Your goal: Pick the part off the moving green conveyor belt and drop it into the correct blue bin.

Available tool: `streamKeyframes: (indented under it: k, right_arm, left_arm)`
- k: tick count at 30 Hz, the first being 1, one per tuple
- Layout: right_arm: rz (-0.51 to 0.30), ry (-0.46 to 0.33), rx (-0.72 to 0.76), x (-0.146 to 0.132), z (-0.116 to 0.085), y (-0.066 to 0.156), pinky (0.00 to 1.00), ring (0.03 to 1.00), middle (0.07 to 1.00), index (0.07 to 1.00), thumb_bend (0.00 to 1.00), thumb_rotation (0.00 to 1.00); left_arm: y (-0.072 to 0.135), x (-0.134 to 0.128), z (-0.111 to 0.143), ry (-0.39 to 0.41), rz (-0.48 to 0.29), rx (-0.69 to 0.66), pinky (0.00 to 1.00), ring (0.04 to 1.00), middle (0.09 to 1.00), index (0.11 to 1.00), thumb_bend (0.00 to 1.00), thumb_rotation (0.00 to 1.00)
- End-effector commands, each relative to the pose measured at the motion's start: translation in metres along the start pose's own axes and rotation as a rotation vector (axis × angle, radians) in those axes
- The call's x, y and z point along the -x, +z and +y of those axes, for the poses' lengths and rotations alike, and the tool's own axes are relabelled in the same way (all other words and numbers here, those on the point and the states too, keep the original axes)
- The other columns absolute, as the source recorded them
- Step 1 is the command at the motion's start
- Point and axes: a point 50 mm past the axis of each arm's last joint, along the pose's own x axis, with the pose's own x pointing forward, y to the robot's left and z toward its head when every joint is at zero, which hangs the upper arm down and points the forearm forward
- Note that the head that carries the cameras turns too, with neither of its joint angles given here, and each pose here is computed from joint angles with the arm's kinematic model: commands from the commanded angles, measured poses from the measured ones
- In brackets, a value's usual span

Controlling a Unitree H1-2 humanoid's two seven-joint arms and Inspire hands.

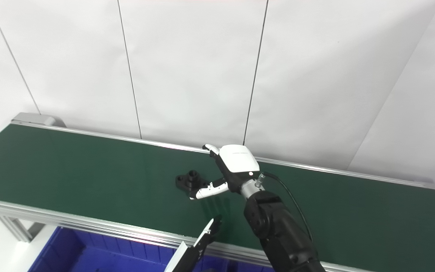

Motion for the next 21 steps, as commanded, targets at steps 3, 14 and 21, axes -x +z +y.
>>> streamKeyframes:
  k: [3,14,21]
  right_arm:
    - [-0.002,-0.061,0.059,-0.016,-0.022,0.009,0.60,0.720,0.791,0.874,1.00,0.59]
    - [0.048,-0.035,0.095,-0.018,-0.007,-0.004,0.54,0.678,0.753,0.818,1.00,0.56]
    - [0.078,-0.007,0.110,-0.023,-0.006,-0.017,0.55,0.680,0.757,0.795,0.98,0.57]
  left_arm:
    - [0.024,-0.008,-0.031,0.004,-0.055,0.069,0.90,0.957,0.999,1.000,0.84,0.99]
    - [0.029,-0.005,-0.036,0.013,-0.061,0.087,0.88,0.961,1.000,1.000,0.84,0.97]
    - [0.034,-0.001,-0.039,0.012,-0.064,0.079,0.86,0.955,0.995,1.000,0.82,0.97]
